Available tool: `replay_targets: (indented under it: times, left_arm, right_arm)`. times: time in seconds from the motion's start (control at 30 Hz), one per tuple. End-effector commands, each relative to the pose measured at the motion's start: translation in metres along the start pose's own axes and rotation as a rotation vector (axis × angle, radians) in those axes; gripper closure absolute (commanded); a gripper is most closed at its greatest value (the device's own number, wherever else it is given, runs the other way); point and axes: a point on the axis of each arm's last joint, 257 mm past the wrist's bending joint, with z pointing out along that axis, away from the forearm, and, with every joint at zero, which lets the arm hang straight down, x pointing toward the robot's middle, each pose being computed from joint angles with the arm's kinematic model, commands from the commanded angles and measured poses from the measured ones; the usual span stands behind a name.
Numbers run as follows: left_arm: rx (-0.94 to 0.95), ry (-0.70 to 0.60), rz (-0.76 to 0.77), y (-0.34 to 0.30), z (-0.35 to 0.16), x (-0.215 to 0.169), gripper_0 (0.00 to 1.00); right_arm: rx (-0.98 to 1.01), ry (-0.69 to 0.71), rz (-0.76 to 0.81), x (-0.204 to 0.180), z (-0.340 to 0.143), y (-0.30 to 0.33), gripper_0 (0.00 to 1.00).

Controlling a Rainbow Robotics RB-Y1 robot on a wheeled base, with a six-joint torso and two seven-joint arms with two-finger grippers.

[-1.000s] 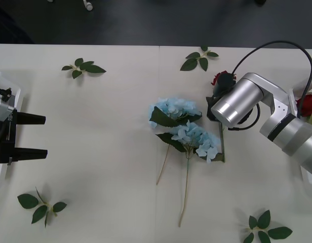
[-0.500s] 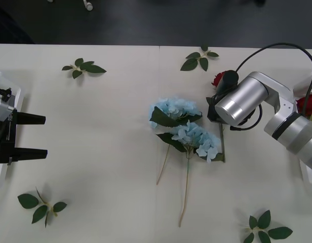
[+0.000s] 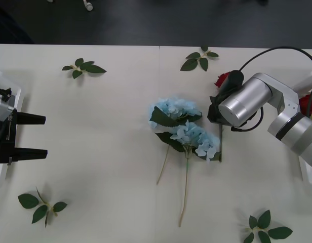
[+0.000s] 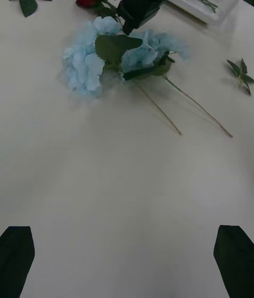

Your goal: Put the red flowers into the right box and the blue flowers into the left box

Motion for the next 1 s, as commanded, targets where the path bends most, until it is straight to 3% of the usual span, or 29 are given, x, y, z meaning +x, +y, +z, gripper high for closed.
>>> replay_targets:
  times: [0.03, 0.47, 1.0]
  left_arm:
    - [-0.006, 0.012, 0.044, 0.004, -0.006, -0.01, 0.0]
    - [-0.006, 0.012, 0.044, 0.004, -0.006, -0.01, 0.0]
    - [-0.006, 0.012, 0.044, 0.004, -0.006, -0.01, 0.0]
  right_arm:
    - [0.071, 0.03, -0.05, 0.011, 0.011, -0.046, 1.0]
    - [-0.013, 0.003, -0.06, -0.025, -0.043, -0.062, 1.0]
    - [-0.079, -0.085, -0.178, -0.101, -0.166, -0.113, 1.0]
